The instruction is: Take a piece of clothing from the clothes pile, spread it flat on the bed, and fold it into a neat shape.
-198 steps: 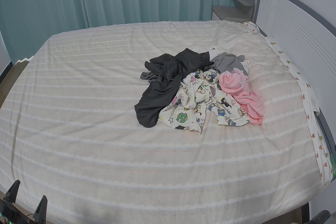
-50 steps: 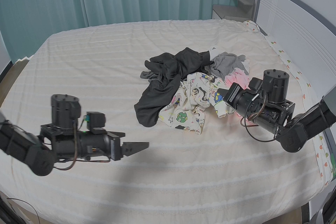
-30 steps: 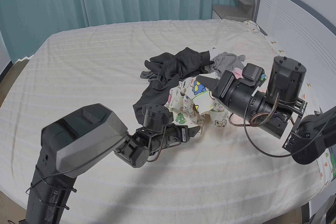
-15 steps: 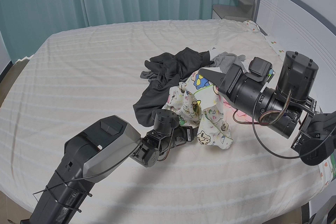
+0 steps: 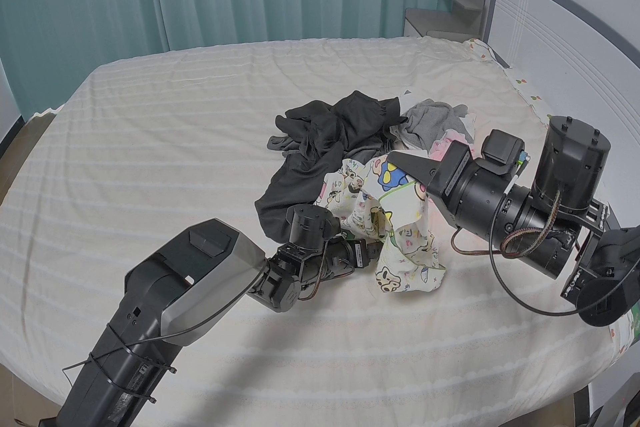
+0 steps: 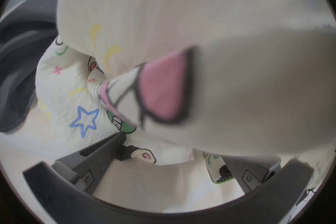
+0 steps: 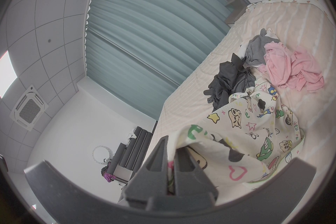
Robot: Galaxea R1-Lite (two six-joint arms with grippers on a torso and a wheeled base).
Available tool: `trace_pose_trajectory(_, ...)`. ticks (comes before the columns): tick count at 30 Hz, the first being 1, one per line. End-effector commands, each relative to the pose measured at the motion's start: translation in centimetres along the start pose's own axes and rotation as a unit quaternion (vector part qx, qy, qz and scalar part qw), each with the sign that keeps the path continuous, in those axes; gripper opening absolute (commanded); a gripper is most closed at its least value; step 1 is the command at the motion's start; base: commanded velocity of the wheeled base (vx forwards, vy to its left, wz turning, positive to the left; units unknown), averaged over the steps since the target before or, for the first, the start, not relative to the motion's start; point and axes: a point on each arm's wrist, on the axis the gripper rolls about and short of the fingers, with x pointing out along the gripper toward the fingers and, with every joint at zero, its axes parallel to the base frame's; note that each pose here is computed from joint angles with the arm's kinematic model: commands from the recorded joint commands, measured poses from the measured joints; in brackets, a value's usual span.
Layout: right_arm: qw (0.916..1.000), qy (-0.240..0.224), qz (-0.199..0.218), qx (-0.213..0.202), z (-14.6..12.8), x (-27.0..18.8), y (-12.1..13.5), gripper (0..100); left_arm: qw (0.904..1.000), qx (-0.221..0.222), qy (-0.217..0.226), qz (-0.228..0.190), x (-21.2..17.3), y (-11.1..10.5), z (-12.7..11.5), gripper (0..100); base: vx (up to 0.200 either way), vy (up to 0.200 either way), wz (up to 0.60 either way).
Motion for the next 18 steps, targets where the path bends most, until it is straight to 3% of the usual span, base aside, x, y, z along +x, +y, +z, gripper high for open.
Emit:
trace_pose_trajectory(1,0.9999,-0.007,0.009,0.002,0.5,-0.7,0.6,0,0.9992,0.0,-0.036,0.017,2.0,1.5,0.1,100,0.0,0.0,0.0)
trace_pose_trajectory(4,0.9999,-0.005,0.009,0.002,0.4,-0.8,0.7,0,0.9981,-0.005,-0.042,0.046,2.6,1.9,0.7,100,0.0,0.0,0.0)
trace_pose_trajectory(5,1.0,-0.004,0.008,0.002,0.4,-0.8,0.6,0,0.9981,-0.006,-0.035,0.05,2.6,1.9,0.6,0,0.0,0.0,0.0)
trace_pose_trajectory(10,1.0,-0.004,0.005,0.002,0.4,-0.9,0.5,0,0.998,-0.009,-0.018,0.059,2.5,1.8,0.6,0,0.0,0.0,0.0)
trace_pose_trajectory(18,1.0,-0.004,0.004,0.002,0.4,-0.8,0.4,0,0.9972,-0.011,-0.023,0.071,0.4,0.5,2.9,0,0.0,0.0,0.0)
